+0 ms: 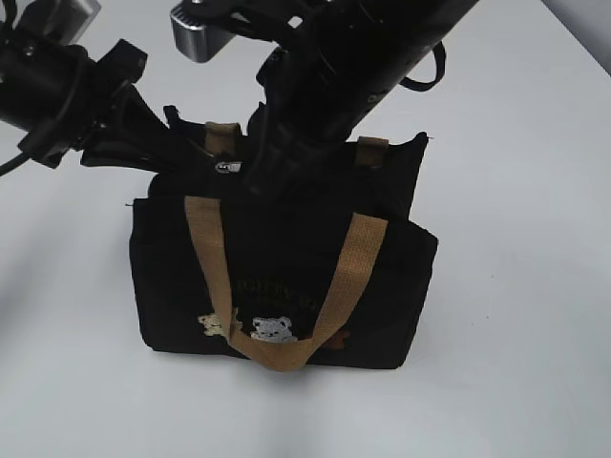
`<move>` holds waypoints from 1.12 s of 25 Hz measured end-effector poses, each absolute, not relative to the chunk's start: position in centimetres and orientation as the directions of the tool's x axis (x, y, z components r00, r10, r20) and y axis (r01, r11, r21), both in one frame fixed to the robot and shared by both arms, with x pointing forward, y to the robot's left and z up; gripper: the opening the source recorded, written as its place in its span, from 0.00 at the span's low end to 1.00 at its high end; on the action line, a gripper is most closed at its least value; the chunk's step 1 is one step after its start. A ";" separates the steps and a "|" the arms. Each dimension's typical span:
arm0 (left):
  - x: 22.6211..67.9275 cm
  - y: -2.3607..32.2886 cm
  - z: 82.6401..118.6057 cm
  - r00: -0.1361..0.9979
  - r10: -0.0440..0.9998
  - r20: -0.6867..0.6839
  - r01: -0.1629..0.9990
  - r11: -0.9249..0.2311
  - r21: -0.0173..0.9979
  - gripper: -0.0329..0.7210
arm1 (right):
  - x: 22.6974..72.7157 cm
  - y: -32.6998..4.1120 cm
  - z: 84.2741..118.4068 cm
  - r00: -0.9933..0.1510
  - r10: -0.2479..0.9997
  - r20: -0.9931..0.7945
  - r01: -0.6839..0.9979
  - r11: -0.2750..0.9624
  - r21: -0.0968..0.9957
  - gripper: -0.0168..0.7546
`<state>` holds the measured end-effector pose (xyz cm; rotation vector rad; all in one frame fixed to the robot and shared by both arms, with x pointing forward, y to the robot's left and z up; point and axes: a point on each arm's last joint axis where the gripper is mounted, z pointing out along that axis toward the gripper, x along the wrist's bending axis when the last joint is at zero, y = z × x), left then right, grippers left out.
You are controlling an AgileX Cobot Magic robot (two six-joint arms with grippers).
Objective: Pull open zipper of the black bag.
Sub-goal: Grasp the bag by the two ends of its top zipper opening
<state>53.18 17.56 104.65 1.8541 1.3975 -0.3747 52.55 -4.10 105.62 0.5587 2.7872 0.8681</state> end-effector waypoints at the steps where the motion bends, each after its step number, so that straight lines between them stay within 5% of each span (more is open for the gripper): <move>1: 53.2 17.6 104.6 0.355 0.686 -0.635 0.911 -0.103 0.399 0.05 | 52.5 -4.1 105.6 -0.915 0.400 -0.047 0.303 0.759 0.576 0.16; 6: 53.2 17.6 104.6 0.355 0.686 -0.635 0.911 -0.103 0.399 0.05 | 52.5 -4.1 105.6 -0.916 0.398 -0.043 0.304 0.762 0.572 0.21; 10: 53.2 17.6 104.6 0.356 0.685 -0.636 0.911 -0.104 0.398 0.05 | 52.5 -4.1 105.5 -0.918 0.394 -0.041 0.304 0.768 0.564 0.06; 28: 53.0 17.3 104.9 0.358 0.670 -0.650 0.913 -0.106 0.393 0.05 | 50.9 -7.9 108.7 -0.886 0.457 -0.073 0.378 0.805 0.457 0.03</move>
